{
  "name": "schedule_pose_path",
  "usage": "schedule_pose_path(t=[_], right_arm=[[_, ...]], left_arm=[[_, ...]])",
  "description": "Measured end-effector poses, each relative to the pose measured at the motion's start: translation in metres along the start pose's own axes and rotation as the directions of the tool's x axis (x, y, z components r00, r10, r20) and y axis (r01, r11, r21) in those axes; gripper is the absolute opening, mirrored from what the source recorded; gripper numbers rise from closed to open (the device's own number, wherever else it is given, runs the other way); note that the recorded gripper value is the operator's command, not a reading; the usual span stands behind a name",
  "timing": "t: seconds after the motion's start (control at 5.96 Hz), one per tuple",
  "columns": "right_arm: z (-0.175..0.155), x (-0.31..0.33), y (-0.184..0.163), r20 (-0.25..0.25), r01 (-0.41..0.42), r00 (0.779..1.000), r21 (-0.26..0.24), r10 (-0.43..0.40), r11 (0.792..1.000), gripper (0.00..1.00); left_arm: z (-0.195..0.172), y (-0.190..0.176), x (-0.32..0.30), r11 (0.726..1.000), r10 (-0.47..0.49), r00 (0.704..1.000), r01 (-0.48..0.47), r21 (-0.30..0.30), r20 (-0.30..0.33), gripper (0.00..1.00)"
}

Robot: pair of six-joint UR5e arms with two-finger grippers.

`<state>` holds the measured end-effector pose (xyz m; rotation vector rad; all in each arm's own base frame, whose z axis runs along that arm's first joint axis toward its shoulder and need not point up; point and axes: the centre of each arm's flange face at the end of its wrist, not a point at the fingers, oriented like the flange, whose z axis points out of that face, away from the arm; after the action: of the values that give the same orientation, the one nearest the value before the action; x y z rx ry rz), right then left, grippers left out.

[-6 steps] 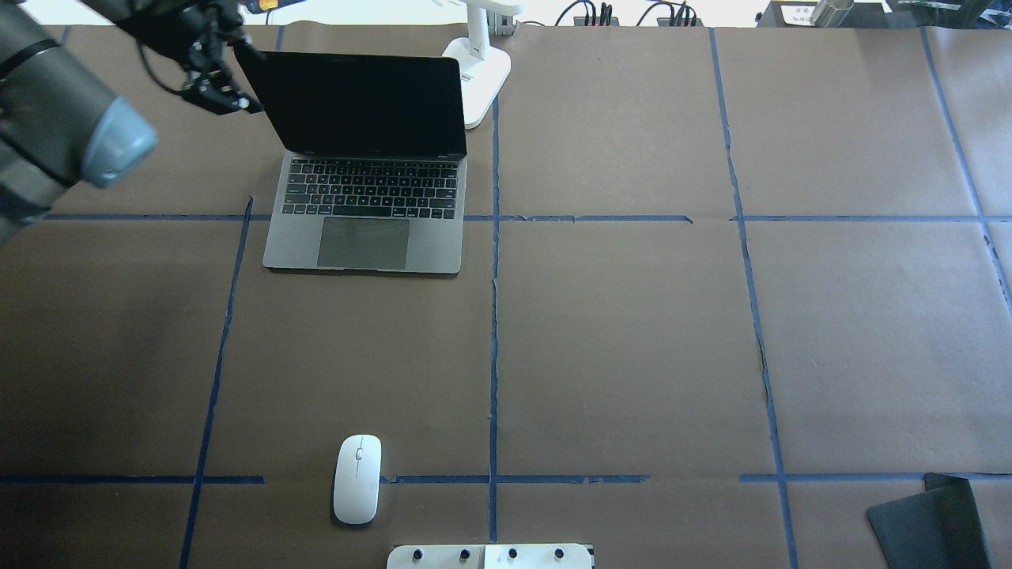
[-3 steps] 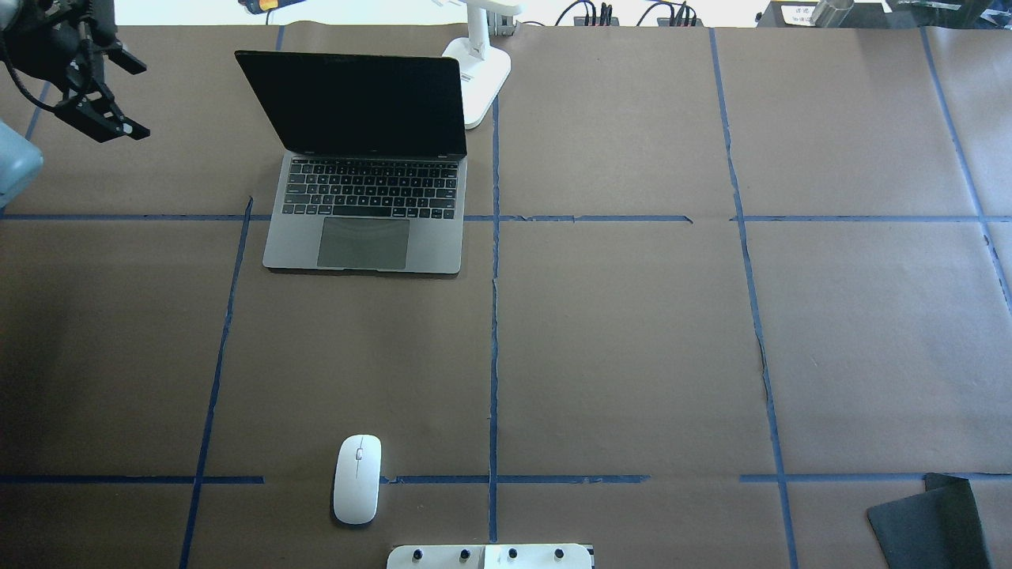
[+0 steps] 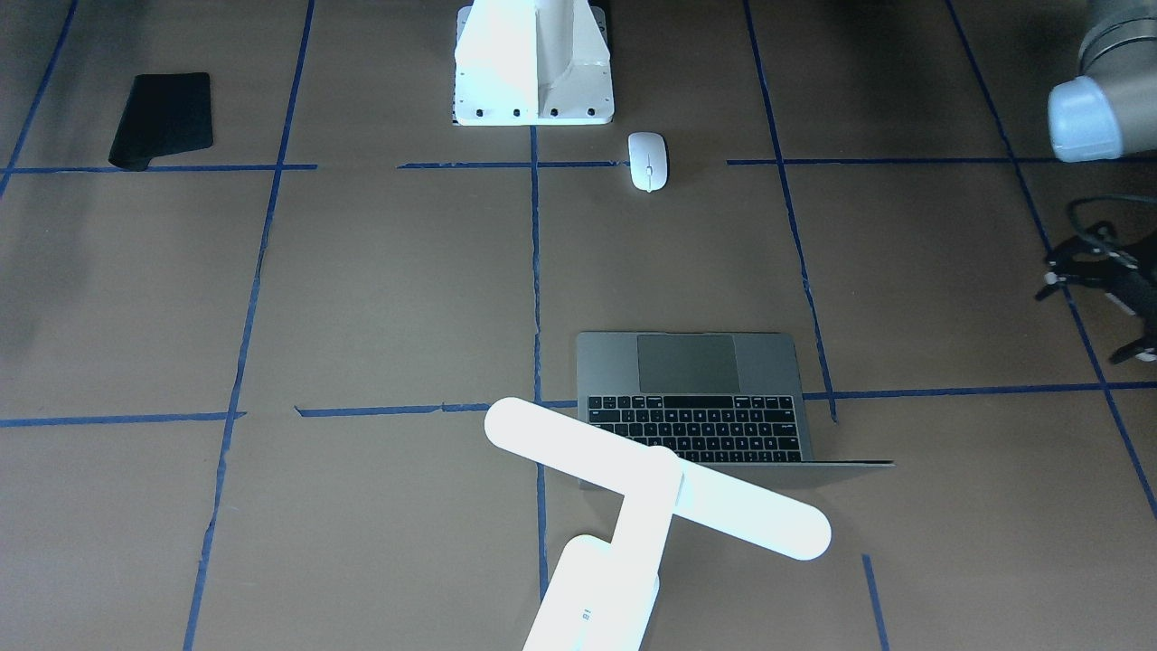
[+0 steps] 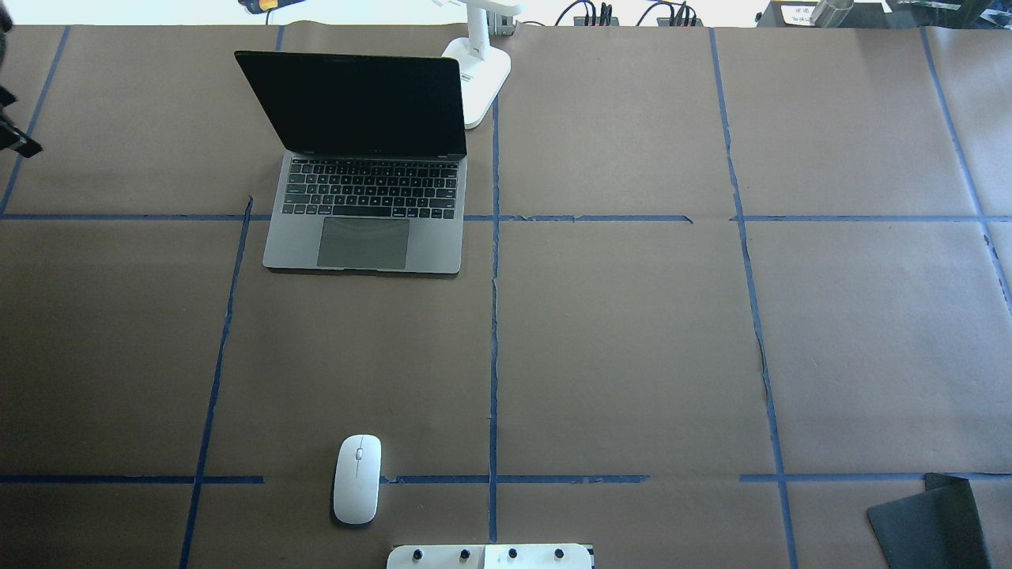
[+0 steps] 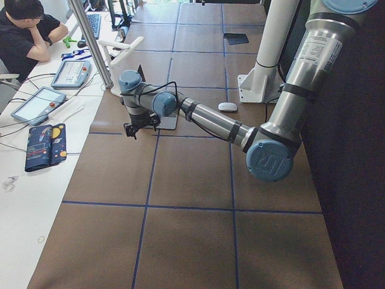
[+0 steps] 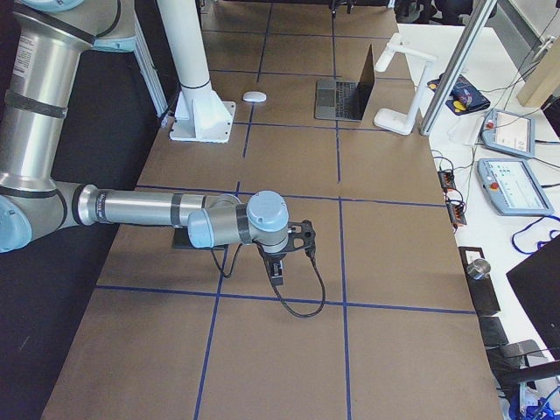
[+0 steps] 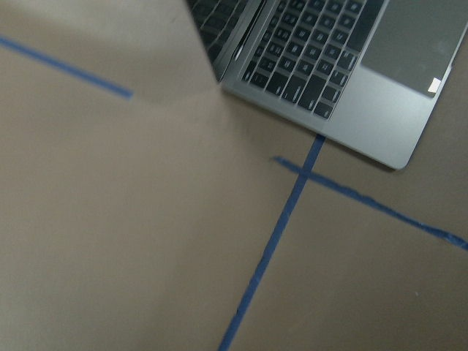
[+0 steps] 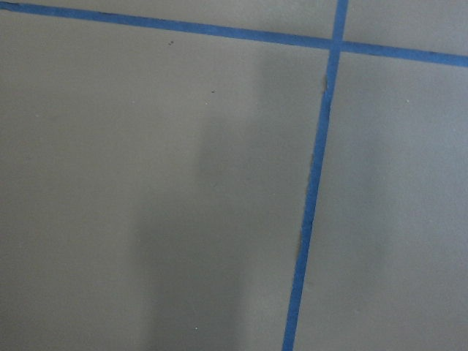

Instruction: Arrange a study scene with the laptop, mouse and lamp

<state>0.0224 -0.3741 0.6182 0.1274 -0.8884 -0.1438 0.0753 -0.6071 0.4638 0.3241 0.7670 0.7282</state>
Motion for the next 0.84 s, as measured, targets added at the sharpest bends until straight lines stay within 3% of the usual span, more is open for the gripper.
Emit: schedule_pose_path(t=[0.17,0.5,0.67,0.84], right_arm=[[-0.001,-0.009,-0.001,0.04,-0.016,0.999,0.0,0.016,1.0,1.0],[0.005,-0.039,0.004,0.074,-0.095,0.993,-0.028,0.097,0.995,1.0],[0.012,-0.055,0.015,0.085,-0.128,0.988,-0.028,0.13,0.991,1.0],[0.022,-0.069,0.03,0.098,-0.164,0.981,-0.026,0.166,0.986,1.0]], left_arm=[[-0.008,0.037,-0.021,0.982,-0.19,0.982,0.19,-0.022,0.001,1.0],[-0.005,0.089,-0.035,0.88,-0.475,0.88,0.474,-0.035,-0.008,1.0],[-0.001,0.1,-0.033,0.835,-0.549,0.835,0.548,-0.041,-0.029,1.0],[0.004,0.108,-0.032,0.813,-0.582,0.812,0.58,-0.05,-0.047,1.0]])
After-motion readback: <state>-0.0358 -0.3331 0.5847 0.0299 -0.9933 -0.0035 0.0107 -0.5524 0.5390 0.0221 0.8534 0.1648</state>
